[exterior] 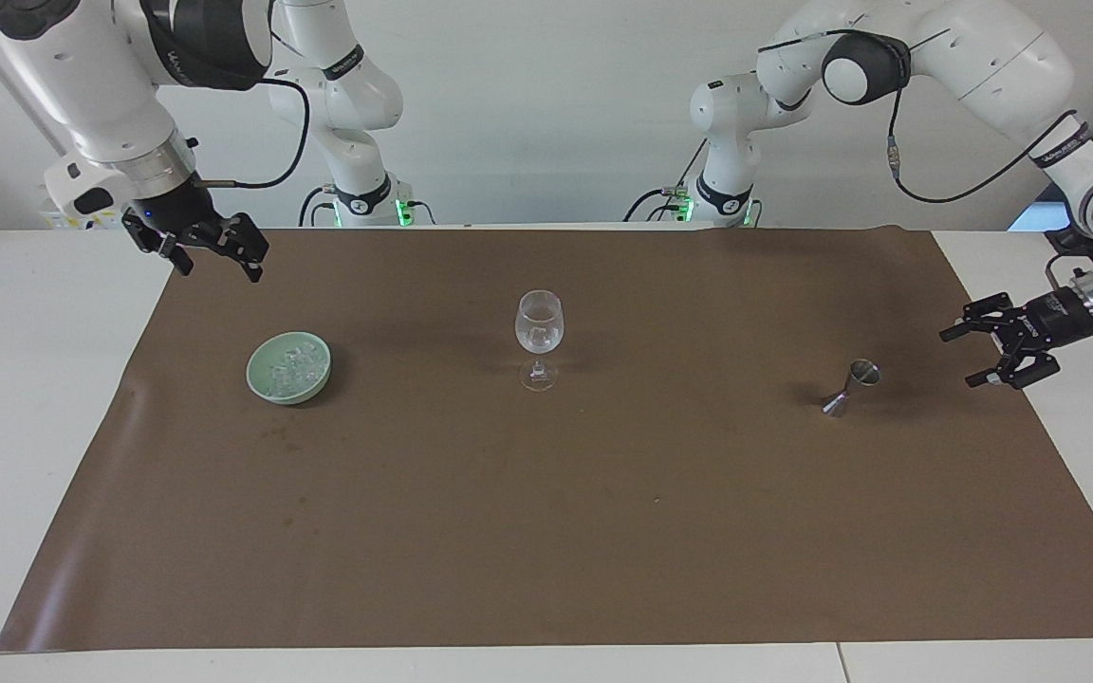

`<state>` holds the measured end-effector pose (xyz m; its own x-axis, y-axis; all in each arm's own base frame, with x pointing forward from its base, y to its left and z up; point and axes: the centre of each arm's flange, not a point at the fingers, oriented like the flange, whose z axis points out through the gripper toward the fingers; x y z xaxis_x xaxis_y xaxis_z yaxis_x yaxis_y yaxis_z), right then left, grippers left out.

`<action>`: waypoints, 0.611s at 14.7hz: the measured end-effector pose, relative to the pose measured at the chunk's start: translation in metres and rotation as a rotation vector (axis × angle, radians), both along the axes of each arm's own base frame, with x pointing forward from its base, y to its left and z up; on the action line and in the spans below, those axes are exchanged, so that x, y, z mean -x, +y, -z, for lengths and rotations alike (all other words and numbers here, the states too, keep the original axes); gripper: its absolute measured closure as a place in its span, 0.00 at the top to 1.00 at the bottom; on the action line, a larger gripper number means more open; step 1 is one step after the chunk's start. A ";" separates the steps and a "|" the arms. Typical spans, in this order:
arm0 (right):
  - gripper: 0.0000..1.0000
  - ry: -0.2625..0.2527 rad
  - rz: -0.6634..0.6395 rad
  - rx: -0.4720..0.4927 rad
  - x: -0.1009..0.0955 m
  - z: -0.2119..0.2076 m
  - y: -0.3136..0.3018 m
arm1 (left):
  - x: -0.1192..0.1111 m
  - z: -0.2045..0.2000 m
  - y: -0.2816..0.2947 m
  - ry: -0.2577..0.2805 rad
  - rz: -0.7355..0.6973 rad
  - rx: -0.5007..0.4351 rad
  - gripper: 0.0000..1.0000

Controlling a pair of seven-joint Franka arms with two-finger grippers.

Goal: Pour wine and add ice with both arms

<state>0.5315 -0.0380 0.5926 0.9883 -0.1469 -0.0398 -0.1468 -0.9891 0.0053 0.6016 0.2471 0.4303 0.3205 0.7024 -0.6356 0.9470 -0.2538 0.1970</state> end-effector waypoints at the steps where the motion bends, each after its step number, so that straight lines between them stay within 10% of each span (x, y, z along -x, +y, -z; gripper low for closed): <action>1: 1.00 0.003 0.008 -0.002 0.002 -0.001 -0.005 | 0.000 -0.023 -0.005 -0.061 0.075 -0.039 1.00; 4: 1.00 0.005 0.020 -0.009 0.004 0.000 -0.025 | 0.013 -0.073 -0.014 -0.260 0.382 -0.145 1.00; 9: 1.00 -0.029 -0.057 -0.007 0.001 -0.010 -0.026 | 0.034 -0.113 -0.009 -0.376 0.605 -0.238 1.00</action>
<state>0.5305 -0.0637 0.6023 0.9959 -0.0902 -0.0119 -0.0903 -0.9959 -0.0054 0.5672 0.2385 0.5438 0.8601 0.4392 -0.2594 0.5078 -0.7851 0.3545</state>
